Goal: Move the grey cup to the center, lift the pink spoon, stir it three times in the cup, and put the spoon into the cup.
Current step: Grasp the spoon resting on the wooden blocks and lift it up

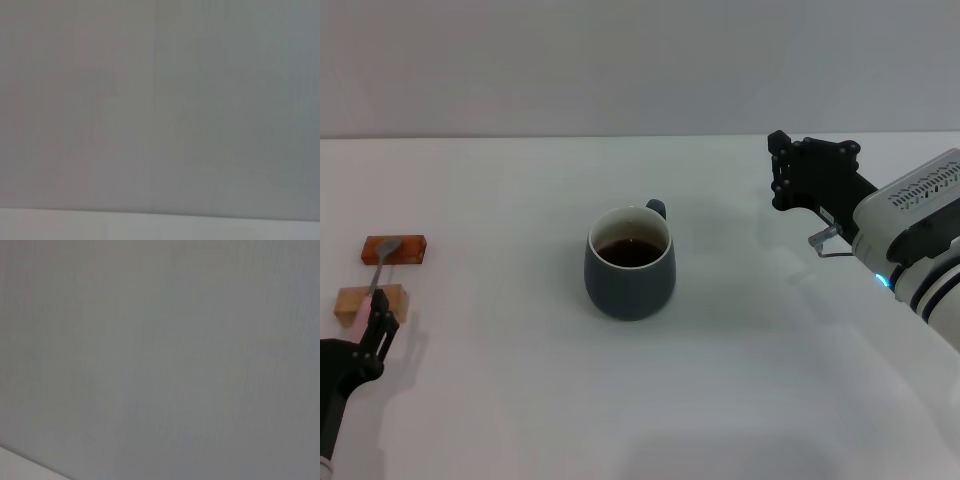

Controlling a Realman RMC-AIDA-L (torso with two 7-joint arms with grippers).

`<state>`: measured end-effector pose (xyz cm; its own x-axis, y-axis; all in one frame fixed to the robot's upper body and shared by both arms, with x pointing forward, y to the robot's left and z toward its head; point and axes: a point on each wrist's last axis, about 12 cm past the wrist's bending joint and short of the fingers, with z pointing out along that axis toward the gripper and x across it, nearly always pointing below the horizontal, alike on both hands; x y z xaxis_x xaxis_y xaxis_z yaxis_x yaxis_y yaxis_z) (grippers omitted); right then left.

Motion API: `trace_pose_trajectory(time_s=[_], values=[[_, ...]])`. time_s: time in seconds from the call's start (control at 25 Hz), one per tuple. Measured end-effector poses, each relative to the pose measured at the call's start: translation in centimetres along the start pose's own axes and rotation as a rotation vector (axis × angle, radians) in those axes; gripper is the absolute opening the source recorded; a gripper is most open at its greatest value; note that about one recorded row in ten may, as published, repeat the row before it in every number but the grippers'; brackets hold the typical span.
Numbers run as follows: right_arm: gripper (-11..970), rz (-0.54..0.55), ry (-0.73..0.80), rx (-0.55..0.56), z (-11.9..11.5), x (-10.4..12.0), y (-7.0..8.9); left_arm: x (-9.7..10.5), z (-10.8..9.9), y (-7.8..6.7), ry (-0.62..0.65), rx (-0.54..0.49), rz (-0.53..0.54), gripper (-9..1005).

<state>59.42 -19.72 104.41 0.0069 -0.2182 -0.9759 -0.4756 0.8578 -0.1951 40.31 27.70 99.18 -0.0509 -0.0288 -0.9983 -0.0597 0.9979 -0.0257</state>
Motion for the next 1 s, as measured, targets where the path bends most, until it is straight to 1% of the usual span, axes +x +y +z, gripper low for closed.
trace_pose_trajectory(time_s=[0.24, 0.56, 1.0], values=[[-1, 0.001, 0.0, -0.001, 0.0, 0.0, 0.0, 0.5, 0.3, 0.1, 0.027, 0.011, 0.004, 767], [-1, 0.002, -0.001, -0.001, 0.0, 0.0, 0.1, 1.1, 1.4, 0.4, 0.076, 0.038, 0.0, 765], [-1, 0.004, -0.005, 0.002, 0.1, -0.1, 0.0, 1.7, 1.7, 0.7, 0.119, 0.04, 0.002, 763]])
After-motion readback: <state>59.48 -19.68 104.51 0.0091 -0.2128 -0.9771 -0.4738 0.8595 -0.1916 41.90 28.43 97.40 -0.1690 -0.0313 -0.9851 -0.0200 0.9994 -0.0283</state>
